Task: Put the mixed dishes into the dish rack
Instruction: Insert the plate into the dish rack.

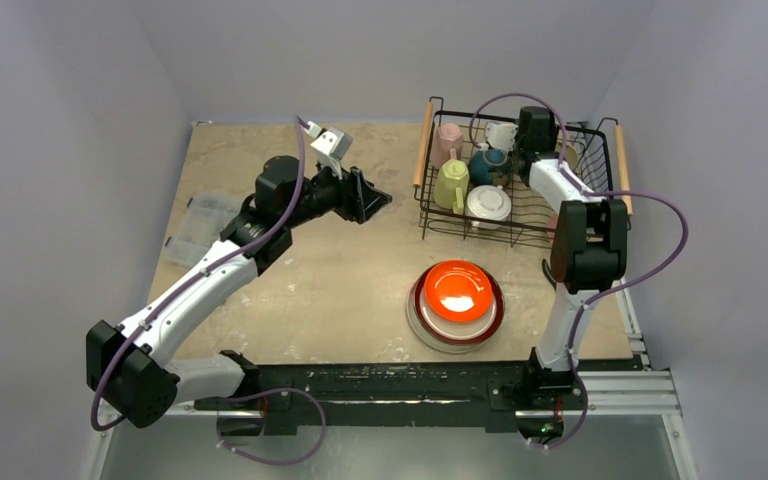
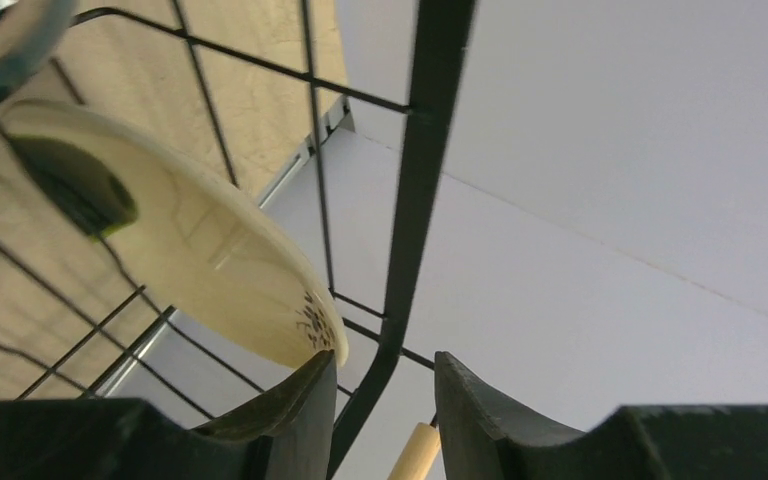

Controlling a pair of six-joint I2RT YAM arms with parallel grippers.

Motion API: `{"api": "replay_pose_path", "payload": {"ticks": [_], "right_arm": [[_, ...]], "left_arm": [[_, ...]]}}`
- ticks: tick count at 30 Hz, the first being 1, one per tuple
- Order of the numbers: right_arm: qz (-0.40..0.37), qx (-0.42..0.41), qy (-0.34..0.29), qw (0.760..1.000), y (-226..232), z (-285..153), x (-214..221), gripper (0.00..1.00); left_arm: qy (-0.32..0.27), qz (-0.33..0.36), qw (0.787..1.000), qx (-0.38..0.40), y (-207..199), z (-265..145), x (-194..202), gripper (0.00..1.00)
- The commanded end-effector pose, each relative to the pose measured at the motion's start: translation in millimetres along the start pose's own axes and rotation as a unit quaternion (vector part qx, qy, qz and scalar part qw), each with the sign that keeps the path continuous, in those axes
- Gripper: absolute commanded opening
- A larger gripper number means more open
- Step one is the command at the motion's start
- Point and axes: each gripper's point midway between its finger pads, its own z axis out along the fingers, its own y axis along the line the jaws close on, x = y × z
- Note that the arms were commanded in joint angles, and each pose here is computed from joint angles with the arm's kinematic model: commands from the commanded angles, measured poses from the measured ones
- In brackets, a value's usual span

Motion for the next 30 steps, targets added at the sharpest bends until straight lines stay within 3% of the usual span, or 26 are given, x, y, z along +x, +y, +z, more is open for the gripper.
{"api": "replay_pose_path", "payload": {"ticks": [1,24,30], "right_arm": [[0.079,0.066,0.015,0.995,-39,2,6,0.41],[0.164,0.052,0.006,0.985,-46,-29,17,0.43],[0.247,0.009,0.012,0.969,-30,-48,20,0.43]], "left_arm": [[-0.049,0.01,0.999,0.021,-14,-7,-35,0.56],[-0.053,-0.004,0.998,0.03,-13,-9,-39,0.56],[-0.059,-0.01,0.997,0.038,-15,-11,-43,0.56]]}}
